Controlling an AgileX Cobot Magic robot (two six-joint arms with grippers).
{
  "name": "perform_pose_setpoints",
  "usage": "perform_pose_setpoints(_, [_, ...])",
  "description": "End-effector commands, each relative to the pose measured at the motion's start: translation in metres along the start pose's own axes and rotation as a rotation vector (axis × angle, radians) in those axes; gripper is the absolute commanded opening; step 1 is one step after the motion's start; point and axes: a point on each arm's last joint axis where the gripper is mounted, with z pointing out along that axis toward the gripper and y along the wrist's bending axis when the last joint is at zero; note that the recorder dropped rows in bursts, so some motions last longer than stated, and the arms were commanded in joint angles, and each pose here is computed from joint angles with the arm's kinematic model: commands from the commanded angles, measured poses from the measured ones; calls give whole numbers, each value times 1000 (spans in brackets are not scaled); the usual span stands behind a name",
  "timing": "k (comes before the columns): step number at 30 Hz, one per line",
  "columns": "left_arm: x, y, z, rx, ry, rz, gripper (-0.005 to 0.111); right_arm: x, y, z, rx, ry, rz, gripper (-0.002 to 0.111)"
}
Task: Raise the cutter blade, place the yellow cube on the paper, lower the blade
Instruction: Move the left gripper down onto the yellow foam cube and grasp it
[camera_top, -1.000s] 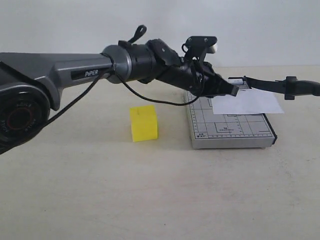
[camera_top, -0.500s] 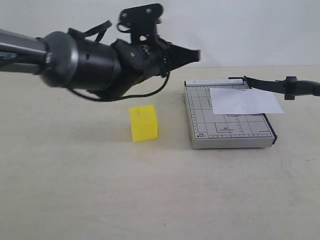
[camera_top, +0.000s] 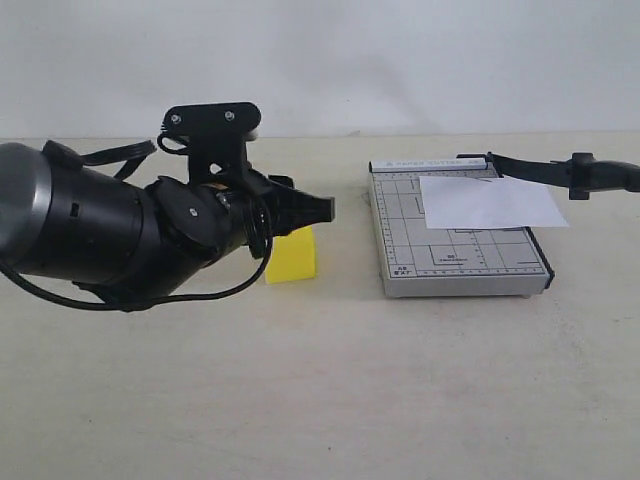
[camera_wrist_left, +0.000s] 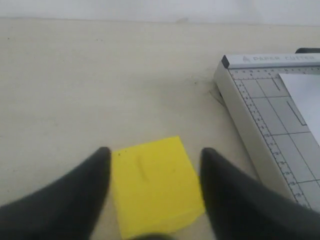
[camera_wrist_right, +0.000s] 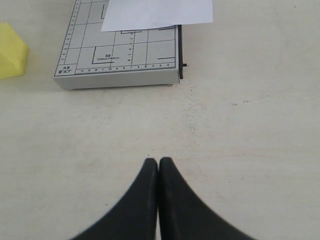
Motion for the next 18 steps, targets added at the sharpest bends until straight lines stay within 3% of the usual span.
perform_pose_setpoints(1, [9, -3, 1, 12, 37, -67, 97, 0, -1, 0, 5, -4, -2, 0])
perform_pose_setpoints(2, [9, -3, 2, 11, 39, -99, 108, 0, -1, 0, 5, -4, -2, 0])
perform_pose_setpoints(3, [10, -3, 2, 9, 41, -127, 110, 0, -1, 0, 3, -5, 0, 0])
perform_pose_setpoints(10, [5, -5, 4, 15, 26, -184, 110, 0, 0, 0, -5, 1, 10, 0])
perform_pose_setpoints(15, [-8, -17, 14, 34, -2, -100, 108, 0, 0, 0, -5, 1, 10, 0])
perform_pose_setpoints(18, [-6, -19, 24, -14, 35, -42, 105, 0, 0, 0, -5, 1, 10, 0])
